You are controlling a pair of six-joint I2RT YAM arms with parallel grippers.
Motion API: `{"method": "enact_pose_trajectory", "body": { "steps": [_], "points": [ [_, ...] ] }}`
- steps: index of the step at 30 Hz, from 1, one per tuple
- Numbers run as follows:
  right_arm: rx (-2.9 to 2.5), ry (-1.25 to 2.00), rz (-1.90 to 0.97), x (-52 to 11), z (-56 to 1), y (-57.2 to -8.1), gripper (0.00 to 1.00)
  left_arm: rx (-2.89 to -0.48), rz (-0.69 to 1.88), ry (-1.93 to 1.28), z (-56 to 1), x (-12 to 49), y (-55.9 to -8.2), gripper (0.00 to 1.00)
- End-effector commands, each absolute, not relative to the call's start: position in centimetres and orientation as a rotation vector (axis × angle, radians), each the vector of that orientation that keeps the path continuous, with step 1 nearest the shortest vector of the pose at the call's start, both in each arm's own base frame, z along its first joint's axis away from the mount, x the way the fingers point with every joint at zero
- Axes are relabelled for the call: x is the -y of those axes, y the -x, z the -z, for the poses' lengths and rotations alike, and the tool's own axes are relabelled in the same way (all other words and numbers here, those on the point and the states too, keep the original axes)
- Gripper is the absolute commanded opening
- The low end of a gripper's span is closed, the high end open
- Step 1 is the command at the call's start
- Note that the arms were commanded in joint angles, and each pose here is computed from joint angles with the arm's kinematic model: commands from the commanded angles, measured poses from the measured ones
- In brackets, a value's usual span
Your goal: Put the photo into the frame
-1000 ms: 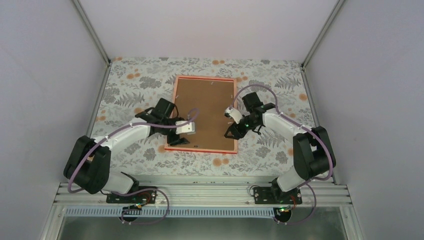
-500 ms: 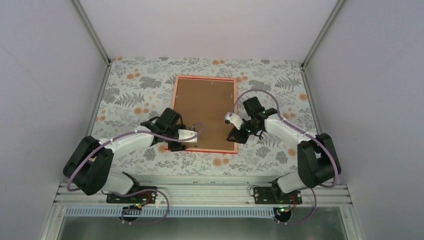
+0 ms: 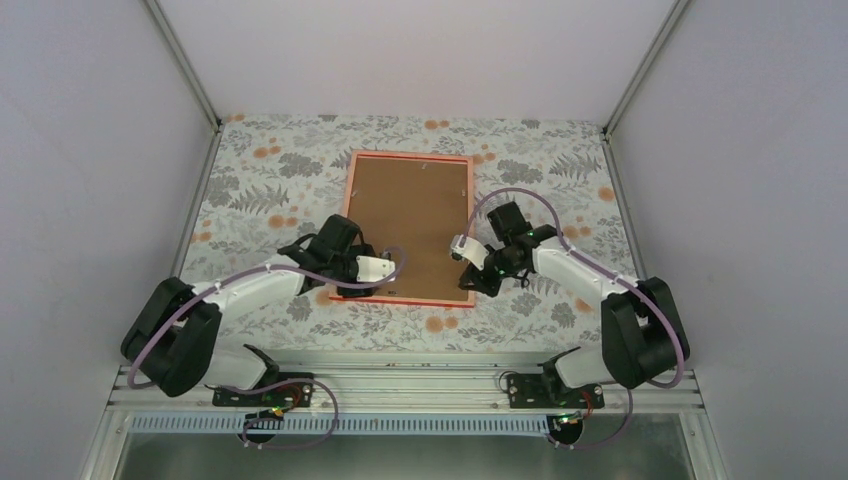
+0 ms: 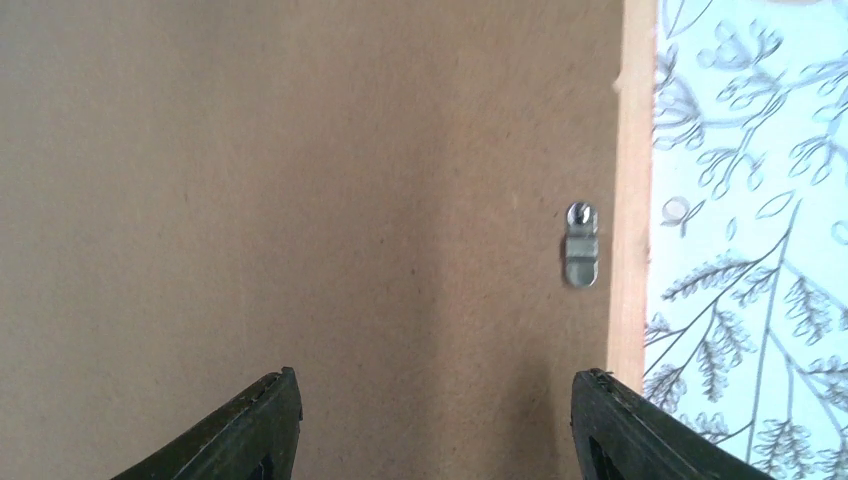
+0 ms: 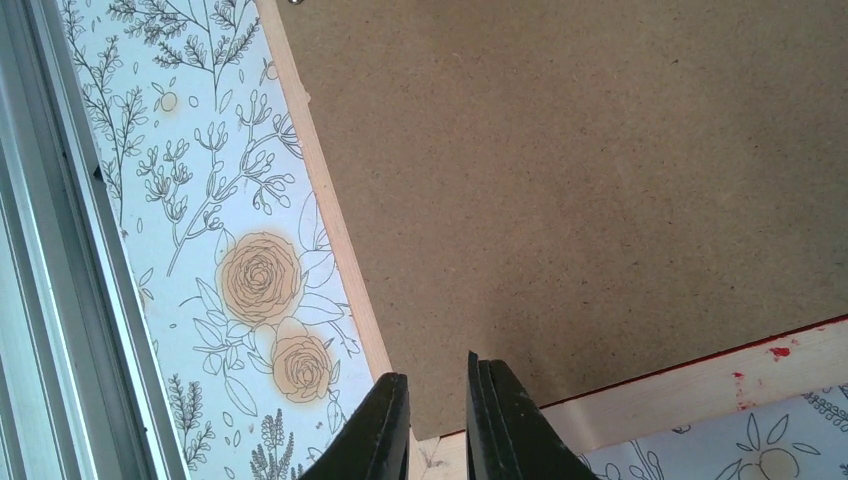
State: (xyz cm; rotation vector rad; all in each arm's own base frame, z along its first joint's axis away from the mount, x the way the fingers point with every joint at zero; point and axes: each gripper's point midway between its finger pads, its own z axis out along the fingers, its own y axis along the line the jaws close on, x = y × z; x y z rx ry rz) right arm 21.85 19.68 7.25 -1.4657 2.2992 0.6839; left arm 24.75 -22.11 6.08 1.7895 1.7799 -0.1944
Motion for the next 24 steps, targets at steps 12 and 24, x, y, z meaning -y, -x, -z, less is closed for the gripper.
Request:
{"method": "enact_pose_trajectory", "body": {
  "steps": [12, 24],
  "points": [
    [-2.268, 1.527, -0.697, -19.8, -6.9, -21.0, 0.13, -1.713, 0.264, -1.894, -4.5, 23.5, -22.8, 0.68],
    [-2.255, 1.551, -0.691, -19.7, -6.9, -20.8, 0.12, -1.726, 0.096, -1.791, -5.2, 23.6, -26.3, 0.66]
  ]
}}
